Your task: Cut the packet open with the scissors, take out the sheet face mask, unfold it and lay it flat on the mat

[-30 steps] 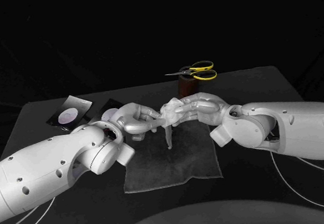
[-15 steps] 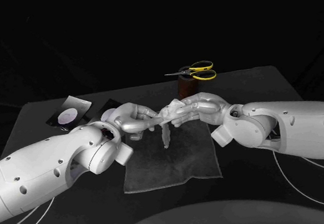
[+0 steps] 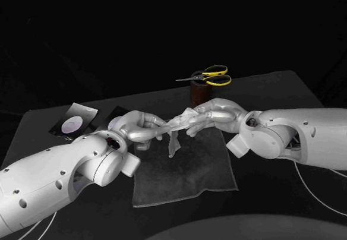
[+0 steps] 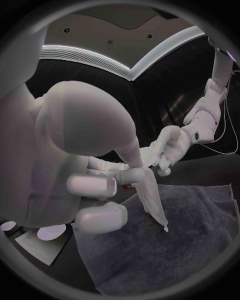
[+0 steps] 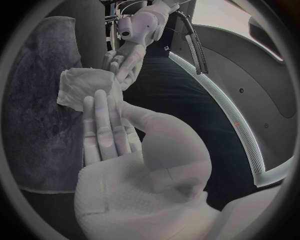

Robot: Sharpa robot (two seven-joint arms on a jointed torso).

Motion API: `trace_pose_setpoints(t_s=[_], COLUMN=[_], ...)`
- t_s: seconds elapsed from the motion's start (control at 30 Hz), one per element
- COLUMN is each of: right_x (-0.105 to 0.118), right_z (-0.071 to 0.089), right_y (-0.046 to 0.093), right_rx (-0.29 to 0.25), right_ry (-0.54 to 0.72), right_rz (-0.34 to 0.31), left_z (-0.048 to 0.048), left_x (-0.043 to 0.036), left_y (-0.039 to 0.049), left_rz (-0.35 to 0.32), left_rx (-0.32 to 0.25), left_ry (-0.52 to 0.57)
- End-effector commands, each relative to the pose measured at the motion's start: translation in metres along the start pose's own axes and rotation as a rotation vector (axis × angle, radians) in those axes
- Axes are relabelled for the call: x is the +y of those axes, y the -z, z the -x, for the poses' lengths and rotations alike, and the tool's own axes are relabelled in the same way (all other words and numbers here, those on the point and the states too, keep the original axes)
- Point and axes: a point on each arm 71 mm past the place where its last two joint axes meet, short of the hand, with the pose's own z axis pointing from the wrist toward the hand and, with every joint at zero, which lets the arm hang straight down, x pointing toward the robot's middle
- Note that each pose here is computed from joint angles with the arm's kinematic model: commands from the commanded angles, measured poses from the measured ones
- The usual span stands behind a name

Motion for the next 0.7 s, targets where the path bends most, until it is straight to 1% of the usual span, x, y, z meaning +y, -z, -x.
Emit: trace_pose_setpoints(t_s=[0.03, 0.4, 0.7], right_x=[0.004, 0.005, 0.004], right_z=[0.004, 0.01, 0.014], right_y=[0.001, 0.002, 0.002], right_rx=[-0.051, -0.098, -0.096], right_ry=[0.029, 0.032, 0.048], right_rz=[0.046, 0.064, 0.046], left_z=[0.0007, 0.0029, 0.0057], left_x=[0.0007, 0.0029, 0.004], left_y=[0.0003, 0.0013, 0.0017], left_rz=[0.012, 0.027, 0.029], left_rx=[-0.003, -0.002, -0.018], left_ry=[0.01, 0.023, 0.034])
